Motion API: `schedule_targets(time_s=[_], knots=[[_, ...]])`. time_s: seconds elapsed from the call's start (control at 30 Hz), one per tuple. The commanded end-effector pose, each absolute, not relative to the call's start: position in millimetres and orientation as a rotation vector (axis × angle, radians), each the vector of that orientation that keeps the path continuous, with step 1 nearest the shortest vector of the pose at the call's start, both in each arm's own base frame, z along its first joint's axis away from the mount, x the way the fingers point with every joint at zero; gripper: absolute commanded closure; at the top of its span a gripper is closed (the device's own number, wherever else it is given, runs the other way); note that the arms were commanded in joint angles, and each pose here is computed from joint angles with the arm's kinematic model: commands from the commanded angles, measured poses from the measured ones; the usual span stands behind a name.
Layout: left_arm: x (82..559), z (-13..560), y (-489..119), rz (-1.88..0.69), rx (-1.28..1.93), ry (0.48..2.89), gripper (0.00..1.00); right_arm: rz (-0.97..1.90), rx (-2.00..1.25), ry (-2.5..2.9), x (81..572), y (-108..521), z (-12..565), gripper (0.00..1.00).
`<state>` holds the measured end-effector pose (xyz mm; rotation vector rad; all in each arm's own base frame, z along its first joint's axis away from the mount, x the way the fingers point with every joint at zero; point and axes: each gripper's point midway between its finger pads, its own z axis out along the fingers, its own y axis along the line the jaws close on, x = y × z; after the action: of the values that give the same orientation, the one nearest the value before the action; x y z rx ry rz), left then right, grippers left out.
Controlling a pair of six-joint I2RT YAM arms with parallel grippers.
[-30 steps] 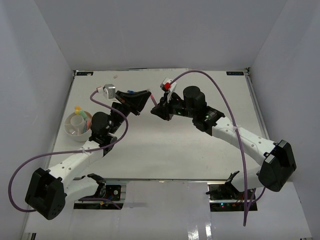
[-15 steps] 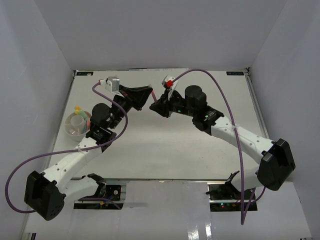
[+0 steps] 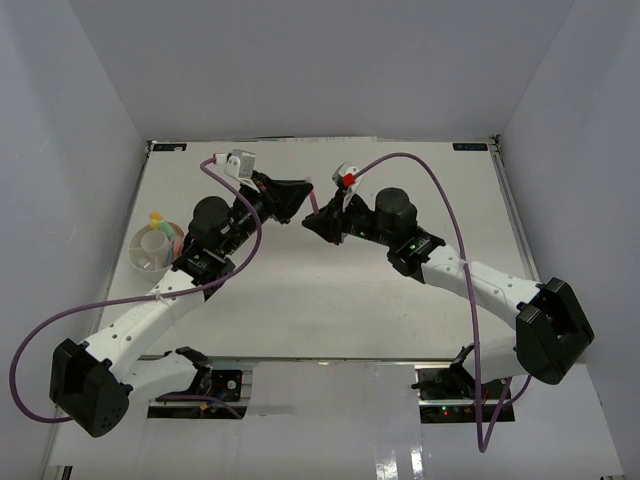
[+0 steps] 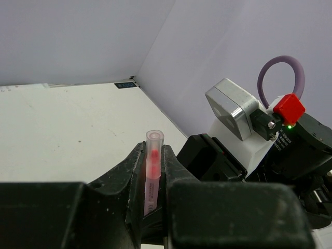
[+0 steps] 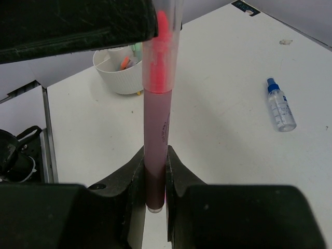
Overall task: Sort the stationery into containers
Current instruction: Close the pen cap on the pen.
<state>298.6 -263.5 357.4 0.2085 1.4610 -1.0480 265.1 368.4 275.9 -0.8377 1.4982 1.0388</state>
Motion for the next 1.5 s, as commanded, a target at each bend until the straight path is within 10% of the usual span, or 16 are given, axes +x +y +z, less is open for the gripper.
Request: schedule_targets(time_s=[0.0,1.03,1.47], knots=[[280,270,-284,-1.084,0.286,1.787,0.89,1.080,-0.784,1.004,242,363,403,0.92],[267,335,-262,-1.071,0.243,1.629,0.10,1.061,-0.785,1.202,261,373,325,0.92],[278,381,-266,-1.026,0.315,1.512,0.09,1.048,-0.821,1.281,265,377,298,0.92]])
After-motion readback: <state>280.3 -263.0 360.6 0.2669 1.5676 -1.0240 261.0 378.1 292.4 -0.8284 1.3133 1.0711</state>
